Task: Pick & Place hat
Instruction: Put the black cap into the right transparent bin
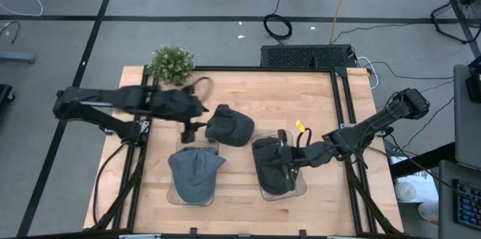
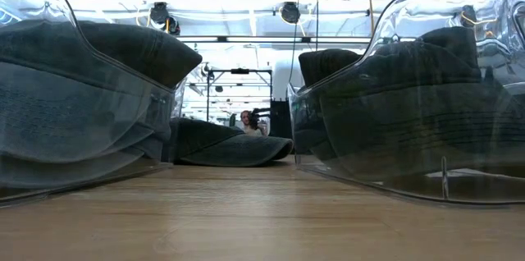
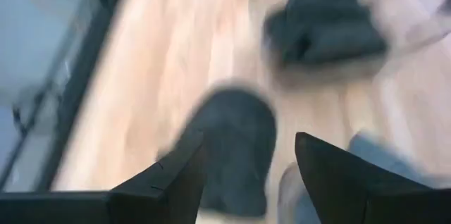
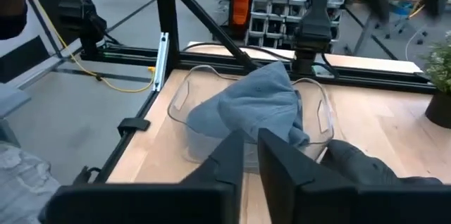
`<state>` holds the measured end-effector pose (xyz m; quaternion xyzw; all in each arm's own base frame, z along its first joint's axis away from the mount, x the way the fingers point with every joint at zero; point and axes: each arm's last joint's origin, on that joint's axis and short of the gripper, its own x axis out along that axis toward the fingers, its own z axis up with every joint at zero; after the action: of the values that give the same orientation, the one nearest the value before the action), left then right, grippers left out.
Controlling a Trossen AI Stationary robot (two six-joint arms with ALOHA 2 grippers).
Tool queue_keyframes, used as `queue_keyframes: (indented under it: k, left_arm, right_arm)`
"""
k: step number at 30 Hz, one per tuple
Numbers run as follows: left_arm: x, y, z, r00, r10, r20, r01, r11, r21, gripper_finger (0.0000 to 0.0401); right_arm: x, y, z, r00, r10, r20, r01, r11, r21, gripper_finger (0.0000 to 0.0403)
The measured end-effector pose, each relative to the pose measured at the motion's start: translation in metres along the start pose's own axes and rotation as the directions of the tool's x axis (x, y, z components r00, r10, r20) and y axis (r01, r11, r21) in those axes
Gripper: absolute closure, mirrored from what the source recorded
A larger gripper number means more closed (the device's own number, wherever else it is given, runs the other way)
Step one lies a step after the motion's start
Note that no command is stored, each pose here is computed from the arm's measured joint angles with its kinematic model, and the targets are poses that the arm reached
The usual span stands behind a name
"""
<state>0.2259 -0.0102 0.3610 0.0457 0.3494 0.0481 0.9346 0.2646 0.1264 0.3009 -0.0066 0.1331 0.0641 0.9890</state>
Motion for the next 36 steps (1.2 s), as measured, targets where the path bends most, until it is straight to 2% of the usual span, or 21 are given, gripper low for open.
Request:
queue_keyframes:
  k: [2, 5, 7, 12, 15, 19, 23, 27, 31, 36]
  left_arm:
    - [0.024, 0.010, -0.007, 0.989, 0.025, -0.148, -0.031, 0.999, -0.039, 0.0169]
    - [0.063, 0.031, -0.019, 0.938, 0.079, -0.337, -0.112, 0.991, -0.077, 0.0146]
    - [0.087, 0.045, -0.026, 0.904, 0.063, -0.423, -0.101, 0.993, -0.067, 0.0129]
    - [0.135, 0.069, -0.045, 0.826, 0.088, -0.557, -0.055, 0.996, 0.076, 0.0099]
    - [0.157, 0.083, -0.055, 0.812, 0.040, -0.582, -0.014, 0.999, 0.049, 0.0094]
    - [0.178, 0.091, -0.060, 0.843, -0.075, -0.532, 0.068, 0.997, -0.032, 0.0100]
    - [0.191, 0.089, -0.061, 0.859, -0.172, -0.482, 0.179, 0.983, -0.031, 0.0118]
    - [0.208, 0.081, -0.069, 0.830, -0.200, -0.521, 0.240, 0.971, 0.009, 0.0134]
    - [0.229, 0.075, -0.083, 0.789, -0.218, -0.574, 0.267, 0.964, 0.001, 0.0143]
    - [0.245, 0.074, -0.095, 0.756, -0.161, -0.635, 0.214, 0.977, 0.008, 0.0145]
  right_arm:
    - [0.000, 0.000, 0.000, 1.000, 0.000, 0.001, 0.000, 1.000, 0.000, 0.0345]
    - [0.000, 0.000, 0.000, 1.000, 0.000, 0.001, 0.000, 1.000, 0.001, 0.0299]
    - [0.000, 0.000, 0.000, 1.000, 0.000, 0.001, 0.000, 1.000, 0.001, 0.0264]
    - [0.000, 0.000, -0.001, 1.000, 0.000, -0.008, 0.000, 1.000, -0.003, 0.0192]
    - [0.001, -0.001, -0.011, 1.000, -0.002, -0.030, 0.002, 1.000, -0.012, 0.0167]
    - [0.002, -0.002, -0.030, 0.997, -0.008, -0.082, 0.005, 0.999, -0.033, 0.0155]
    - [0.002, -0.003, -0.043, 0.994, -0.011, -0.109, 0.007, 0.999, -0.043, 0.0158]
    - [0.002, -0.004, -0.049, 0.995, -0.009, -0.095, 0.005, 0.999, -0.045, 0.0164]
    - [0.001, -0.005, -0.054, 0.995, -0.013, -0.104, 0.008, 0.999, -0.048, 0.0164]
    - [0.001, -0.006, -0.054, 0.995, -0.016, -0.102, 0.013, 0.999, -0.036, 0.0168]
